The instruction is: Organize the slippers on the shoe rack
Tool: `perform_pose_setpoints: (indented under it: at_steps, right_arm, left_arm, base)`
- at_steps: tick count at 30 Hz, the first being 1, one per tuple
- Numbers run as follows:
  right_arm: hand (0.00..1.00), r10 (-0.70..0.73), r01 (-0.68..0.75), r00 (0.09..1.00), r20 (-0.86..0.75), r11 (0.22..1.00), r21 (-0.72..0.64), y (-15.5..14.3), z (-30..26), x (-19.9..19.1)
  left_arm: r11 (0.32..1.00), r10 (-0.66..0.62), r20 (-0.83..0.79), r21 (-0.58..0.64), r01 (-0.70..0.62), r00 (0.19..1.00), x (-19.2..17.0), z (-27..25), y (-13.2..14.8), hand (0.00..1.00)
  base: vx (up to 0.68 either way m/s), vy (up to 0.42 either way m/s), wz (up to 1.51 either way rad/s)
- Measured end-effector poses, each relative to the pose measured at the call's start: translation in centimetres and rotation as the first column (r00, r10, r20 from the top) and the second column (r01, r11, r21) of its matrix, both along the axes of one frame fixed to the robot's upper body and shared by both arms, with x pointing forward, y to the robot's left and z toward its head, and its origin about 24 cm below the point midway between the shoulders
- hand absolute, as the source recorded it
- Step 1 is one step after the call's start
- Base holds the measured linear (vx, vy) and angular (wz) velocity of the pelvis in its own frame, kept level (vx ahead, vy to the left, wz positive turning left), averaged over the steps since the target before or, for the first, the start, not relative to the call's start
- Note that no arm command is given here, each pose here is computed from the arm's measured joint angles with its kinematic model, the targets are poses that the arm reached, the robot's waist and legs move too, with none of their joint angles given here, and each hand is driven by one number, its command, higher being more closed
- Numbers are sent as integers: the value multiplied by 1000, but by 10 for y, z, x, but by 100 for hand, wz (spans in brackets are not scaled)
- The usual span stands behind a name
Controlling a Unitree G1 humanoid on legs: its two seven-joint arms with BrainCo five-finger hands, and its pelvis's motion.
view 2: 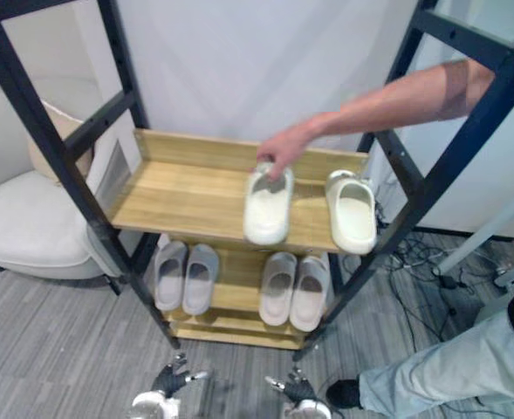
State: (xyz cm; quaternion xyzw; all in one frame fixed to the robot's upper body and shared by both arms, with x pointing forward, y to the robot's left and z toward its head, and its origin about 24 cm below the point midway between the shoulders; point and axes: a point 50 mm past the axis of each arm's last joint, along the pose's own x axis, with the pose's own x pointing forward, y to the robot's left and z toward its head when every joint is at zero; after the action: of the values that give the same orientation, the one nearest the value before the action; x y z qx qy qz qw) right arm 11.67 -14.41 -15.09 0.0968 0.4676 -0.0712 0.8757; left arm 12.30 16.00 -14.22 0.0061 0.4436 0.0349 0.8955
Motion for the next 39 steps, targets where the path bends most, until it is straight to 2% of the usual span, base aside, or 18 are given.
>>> perform_pose_setpoints:
  at_steps: [10,29,35,39]
  right_arm:
    - [0,9,-9,1000,-5,1000,2,2,-1,5]
    - [0,17,-17,1000,0,1000,-12,-2,0,11]
    - [0,20,-20,1000,-8,1000,-16,-3,-1,10]
    - [0,26,-26,1000,-7,1000,-17,-3,-1,11]
  left_arm:
    - [993,108,-29,53,-107,994,-4,-4,15,0]
    - [995,84,-36,59,-81,996,2,-4,13,0]
    - [998,5,-27,63,-3,1000,7,-3,6,0]
    - [987,-155,17,54,154,988,17,3,-19,0]
  base:
    - [-7,2,-3]
    - [-6,-1,-1]
    - [-35,-8,-4]
    - [-24,-5,-4]
